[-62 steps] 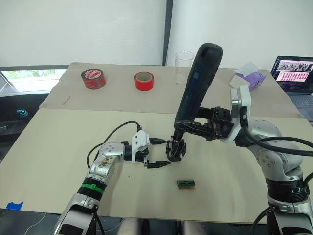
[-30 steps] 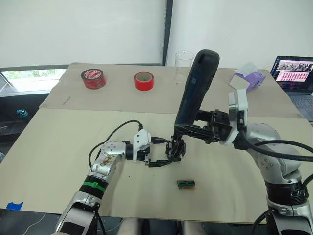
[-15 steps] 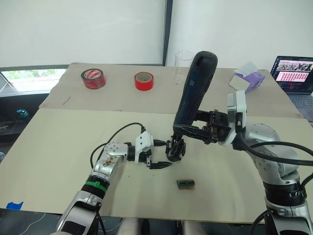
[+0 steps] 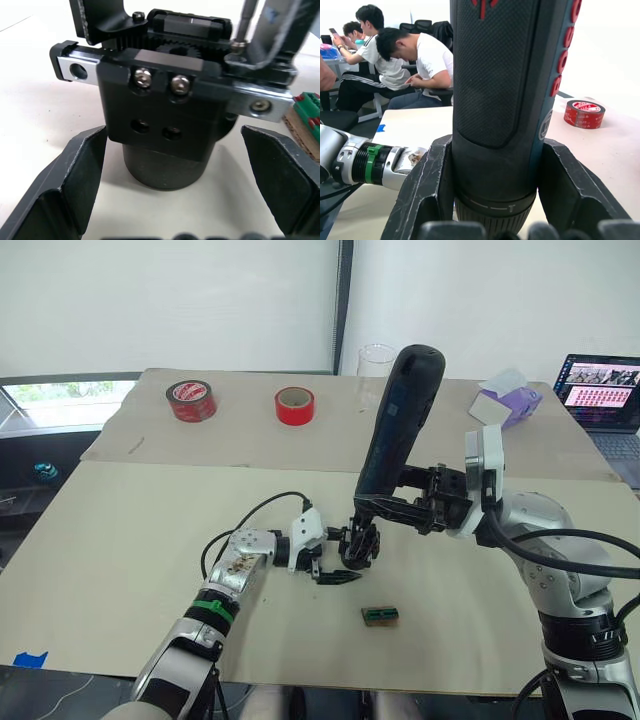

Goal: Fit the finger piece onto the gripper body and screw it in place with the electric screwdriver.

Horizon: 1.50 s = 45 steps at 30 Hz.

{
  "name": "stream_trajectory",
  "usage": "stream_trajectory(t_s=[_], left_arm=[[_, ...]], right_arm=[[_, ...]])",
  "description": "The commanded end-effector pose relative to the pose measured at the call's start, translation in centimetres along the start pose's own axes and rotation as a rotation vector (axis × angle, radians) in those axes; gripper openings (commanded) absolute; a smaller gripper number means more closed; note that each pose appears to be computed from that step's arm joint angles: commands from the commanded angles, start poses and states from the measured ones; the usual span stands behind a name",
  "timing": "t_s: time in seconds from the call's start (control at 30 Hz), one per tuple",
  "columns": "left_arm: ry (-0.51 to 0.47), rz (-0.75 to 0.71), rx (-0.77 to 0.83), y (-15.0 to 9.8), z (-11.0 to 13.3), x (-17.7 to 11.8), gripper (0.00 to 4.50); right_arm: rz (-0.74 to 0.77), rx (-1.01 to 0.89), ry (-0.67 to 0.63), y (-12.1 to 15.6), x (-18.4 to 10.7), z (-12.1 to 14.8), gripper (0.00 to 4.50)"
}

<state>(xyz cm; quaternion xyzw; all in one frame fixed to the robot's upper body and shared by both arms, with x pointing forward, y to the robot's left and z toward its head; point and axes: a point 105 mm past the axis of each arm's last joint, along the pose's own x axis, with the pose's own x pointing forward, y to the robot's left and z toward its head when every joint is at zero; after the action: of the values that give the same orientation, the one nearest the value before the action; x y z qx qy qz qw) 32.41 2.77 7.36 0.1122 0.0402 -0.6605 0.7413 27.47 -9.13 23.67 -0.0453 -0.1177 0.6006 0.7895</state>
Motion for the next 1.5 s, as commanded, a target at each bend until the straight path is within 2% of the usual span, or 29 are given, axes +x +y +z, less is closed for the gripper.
stream_trajectory(t_s=[0.03,0.33,0.43,0.53,0.97,1.27,1.5], left_arm=[[-0.013,-0.021,0.048,0.2,0.9,0.7,4.50],[0.018,-0.041,0.058,0.1,0.2,1.0,4.50],[0.038,-0.034,0.063,0.1,-0.4,0.6,3.71],[0.057,-0.018,0.064,0.2,-0.8,0.4,2.38],[0.065,-0.025,0.039,-0.1,-1.4,0.9,2.35],[0.071,-0.045,0.011,-0.3,-1.7,0.9,2.35],[0.070,-0.055,0.002,-0.4,-1.8,0.9,2.35]], right_arm=[[0.004,-0.057,-0.015,0.2,-0.1,1.2,1.92],[-0.001,-0.054,-0.013,0.1,0.1,1.1,1.92],[-0.002,-0.053,-0.011,0.1,0.1,1.0,1.92],[-0.003,-0.050,-0.008,0.1,0.1,0.9,1.92],[-0.006,-0.018,0.041,0.0,0.5,-0.3,1.92],[-0.015,0.061,0.144,0.2,0.7,-3.2,1.92],[-0.025,0.098,0.176,0.4,0.7,-4.7,1.92]])
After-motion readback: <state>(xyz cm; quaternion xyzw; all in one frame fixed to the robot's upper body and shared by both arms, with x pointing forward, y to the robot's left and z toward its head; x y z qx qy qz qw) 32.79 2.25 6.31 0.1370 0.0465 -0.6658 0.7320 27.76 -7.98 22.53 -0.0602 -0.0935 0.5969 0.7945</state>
